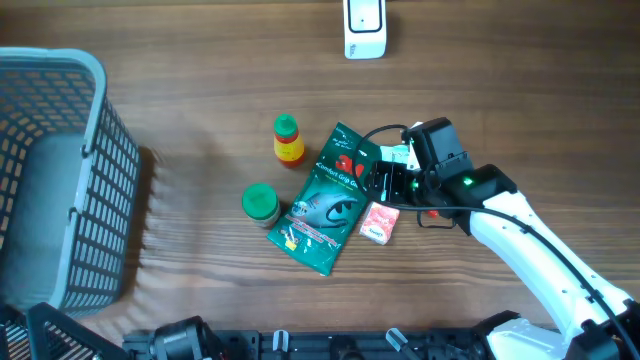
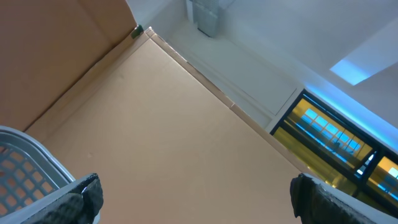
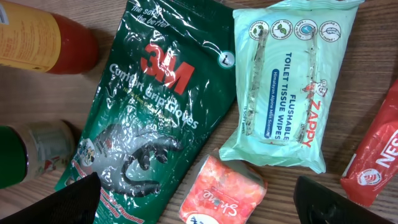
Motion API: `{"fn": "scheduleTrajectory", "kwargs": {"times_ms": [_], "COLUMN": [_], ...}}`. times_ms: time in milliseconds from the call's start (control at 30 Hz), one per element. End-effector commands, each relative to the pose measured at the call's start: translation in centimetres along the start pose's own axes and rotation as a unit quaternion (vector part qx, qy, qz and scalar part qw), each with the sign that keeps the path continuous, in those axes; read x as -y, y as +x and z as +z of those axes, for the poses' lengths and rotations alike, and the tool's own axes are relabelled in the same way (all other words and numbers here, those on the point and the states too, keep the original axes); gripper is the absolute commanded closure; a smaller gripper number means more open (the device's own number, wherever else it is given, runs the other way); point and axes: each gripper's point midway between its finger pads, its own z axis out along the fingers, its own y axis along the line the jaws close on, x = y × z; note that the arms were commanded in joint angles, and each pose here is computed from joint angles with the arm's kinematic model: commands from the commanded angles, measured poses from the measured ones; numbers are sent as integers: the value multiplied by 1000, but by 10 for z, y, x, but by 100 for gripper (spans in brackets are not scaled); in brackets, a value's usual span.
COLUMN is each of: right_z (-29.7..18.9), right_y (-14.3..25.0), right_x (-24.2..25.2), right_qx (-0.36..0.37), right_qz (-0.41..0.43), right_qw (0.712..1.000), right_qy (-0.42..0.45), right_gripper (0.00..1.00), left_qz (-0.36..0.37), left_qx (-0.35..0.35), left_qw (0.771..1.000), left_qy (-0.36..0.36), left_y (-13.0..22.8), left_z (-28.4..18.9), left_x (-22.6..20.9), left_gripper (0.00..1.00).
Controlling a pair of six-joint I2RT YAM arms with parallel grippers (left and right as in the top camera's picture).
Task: Scan the item barcode
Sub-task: 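Move the right gripper over the orange tissue pack, then grasp the orange tissue pack with the right gripper and lift it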
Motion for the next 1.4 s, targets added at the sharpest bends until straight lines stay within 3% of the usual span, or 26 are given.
{"fn": "scheduleTrajectory", "kwargs": {"times_ms": [0, 667, 1000, 1133, 1233, 1367], "right_z": [0, 1, 28, 27, 27, 30], "right_y": [-5, -10, 6, 12, 13, 32], "right_x": [1, 13, 28, 31, 30, 15], "right_qx": [8, 22, -27, -47, -50, -88], "right_qz": [-11, -10, -6, -106, -118, -194], "right_qw": [1000, 999, 997, 990, 989, 977], "right_qy": [8, 44, 72, 74, 71, 5], "right_gripper": [0, 0, 1, 1, 11, 13], "left_qz": [-8, -8, -8, -9, -9, -9], "left_qx": [6, 6, 6, 5, 5, 5], "left_qw": [1000, 1000, 1000, 1000, 1000, 1000], "left_qy": [3, 4, 4, 4, 4, 4], "left_y": [-2, -2, -2, -2, -2, -2], "left_z": [-3, -3, -3, -3, -3, -3], "left_x": [0, 0, 0, 0, 0, 0], "left_gripper": [0, 0, 0, 0, 0, 0]}}
